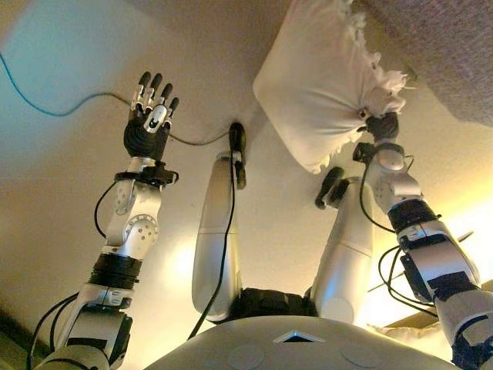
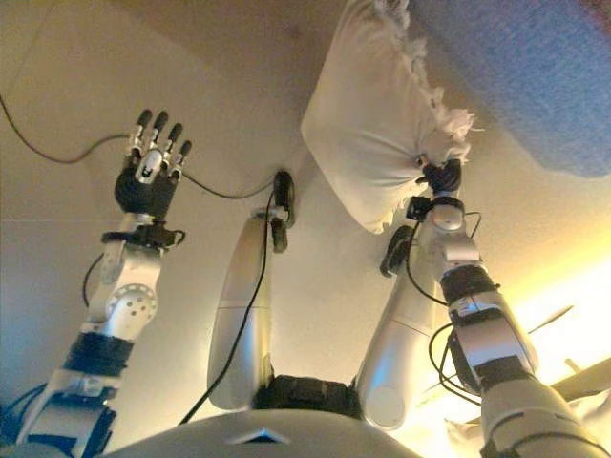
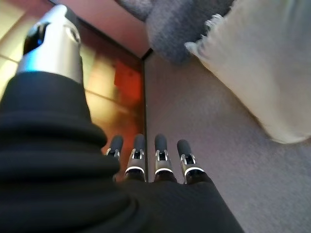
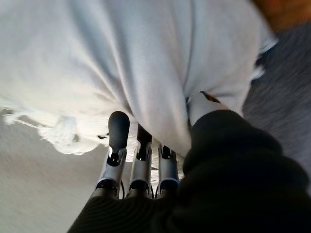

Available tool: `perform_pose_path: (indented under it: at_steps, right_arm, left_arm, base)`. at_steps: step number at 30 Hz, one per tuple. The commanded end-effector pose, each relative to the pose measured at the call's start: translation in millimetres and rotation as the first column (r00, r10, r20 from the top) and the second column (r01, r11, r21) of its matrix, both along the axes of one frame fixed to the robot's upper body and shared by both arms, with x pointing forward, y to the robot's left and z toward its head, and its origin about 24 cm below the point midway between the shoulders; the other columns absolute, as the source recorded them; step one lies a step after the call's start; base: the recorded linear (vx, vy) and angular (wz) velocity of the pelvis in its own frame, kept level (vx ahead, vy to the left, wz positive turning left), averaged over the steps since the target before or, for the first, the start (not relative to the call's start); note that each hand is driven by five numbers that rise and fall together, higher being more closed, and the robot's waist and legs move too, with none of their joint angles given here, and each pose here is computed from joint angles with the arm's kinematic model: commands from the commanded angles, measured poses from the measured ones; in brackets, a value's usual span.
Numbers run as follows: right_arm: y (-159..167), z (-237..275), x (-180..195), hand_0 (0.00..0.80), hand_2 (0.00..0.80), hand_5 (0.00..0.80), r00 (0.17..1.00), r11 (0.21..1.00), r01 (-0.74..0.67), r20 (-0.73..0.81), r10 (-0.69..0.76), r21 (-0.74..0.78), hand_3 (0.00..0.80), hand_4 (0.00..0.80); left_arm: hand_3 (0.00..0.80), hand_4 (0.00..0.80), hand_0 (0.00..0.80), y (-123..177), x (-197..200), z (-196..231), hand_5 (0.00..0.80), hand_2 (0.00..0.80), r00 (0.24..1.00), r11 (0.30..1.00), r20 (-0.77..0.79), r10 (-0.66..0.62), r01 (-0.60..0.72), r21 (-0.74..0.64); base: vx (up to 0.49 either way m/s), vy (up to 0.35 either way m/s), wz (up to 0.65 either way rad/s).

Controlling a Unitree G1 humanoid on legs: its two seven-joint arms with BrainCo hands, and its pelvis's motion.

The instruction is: Pick up the cushion and take it to the sofa

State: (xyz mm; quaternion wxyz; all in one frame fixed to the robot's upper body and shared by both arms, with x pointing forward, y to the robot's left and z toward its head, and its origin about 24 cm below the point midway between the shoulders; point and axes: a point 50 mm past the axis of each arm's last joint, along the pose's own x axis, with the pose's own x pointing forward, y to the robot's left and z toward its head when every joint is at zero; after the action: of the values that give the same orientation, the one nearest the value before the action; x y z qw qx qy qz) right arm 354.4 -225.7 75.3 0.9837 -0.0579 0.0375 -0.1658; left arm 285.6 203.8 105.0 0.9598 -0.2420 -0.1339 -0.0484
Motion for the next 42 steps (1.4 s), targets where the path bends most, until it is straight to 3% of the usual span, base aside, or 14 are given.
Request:
perform_pose_path:
  at_steps: [1, 9, 16, 27, 36, 42]
  right_arm:
    - [2.8, 40.7, 4.4, 0.800, 0.800, 0.800, 0.982, 0.998, -0.006, 0.190, 0.018, -0.064, 0.800, 0.800]
    - [-0.2, 38.1, -8.7, 0.800, 0.800, 0.800, 0.981, 0.994, 0.011, 0.191, 0.011, -0.112, 0.800, 0.800]
    - [-34.6, 22.4, -39.0, 0.800, 0.800, 0.800, 0.991, 0.971, 0.069, 0.127, -0.041, -0.228, 0.800, 0.800]
    - [-66.6, 30.1, -71.8, 0.800, 0.800, 0.800, 0.995, 0.886, -0.090, 0.004, 0.103, -0.455, 0.800, 0.800]
    - [-92.0, 73.8, -64.3, 0.800, 0.800, 0.800, 0.988, 0.946, -0.068, 0.113, 0.109, -0.318, 0.800, 0.800]
    - [-94.1, 76.3, -58.3, 0.800, 0.800, 0.800, 0.992, 0.944, -0.021, 0.109, 0.060, -0.331, 0.800, 0.800]
  left_arm:
    - [0.000, 0.000, 0.000, 2.6, -5.2, 1.4, 0.000, 0.000, 0.999, 0.999, 0.035, 0.029, -0.030, 0.034]
    - [0.000, 0.000, 0.000, 18.5, -21.2, -28.3, 0.000, 0.000, 0.994, 0.998, -0.091, 0.058, -0.055, 0.031]
    - [0.000, 0.000, 0.000, 27.2, -35.3, -55.2, 0.000, 0.000, 0.977, 0.997, -0.212, 0.021, -0.003, 0.083]
    - [0.000, 0.000, 0.000, 32.5, -62.1, -92.6, 0.000, 0.000, 0.919, 0.992, -0.390, 0.053, -0.004, 0.124]
    - [0.000, 0.000, 0.000, 33.2, -58.9, -103.7, 0.000, 0.000, 0.894, 0.987, -0.446, 0.029, 0.045, 0.154]
    - [0.000, 0.000, 0.000, 27.0, -61.1, -108.2, 0.000, 0.000, 0.885, 0.988, -0.466, -0.009, 0.079, 0.130]
  base:
    - [0.034, 0.124, -0.07]
    - [0.056, 0.116, -0.15]
    - [0.086, 0.039, 0.05]
    - [0.169, -0.011, -0.15]
    - [0.047, -0.048, -0.12]
    - [0.009, -0.002, -0.02]
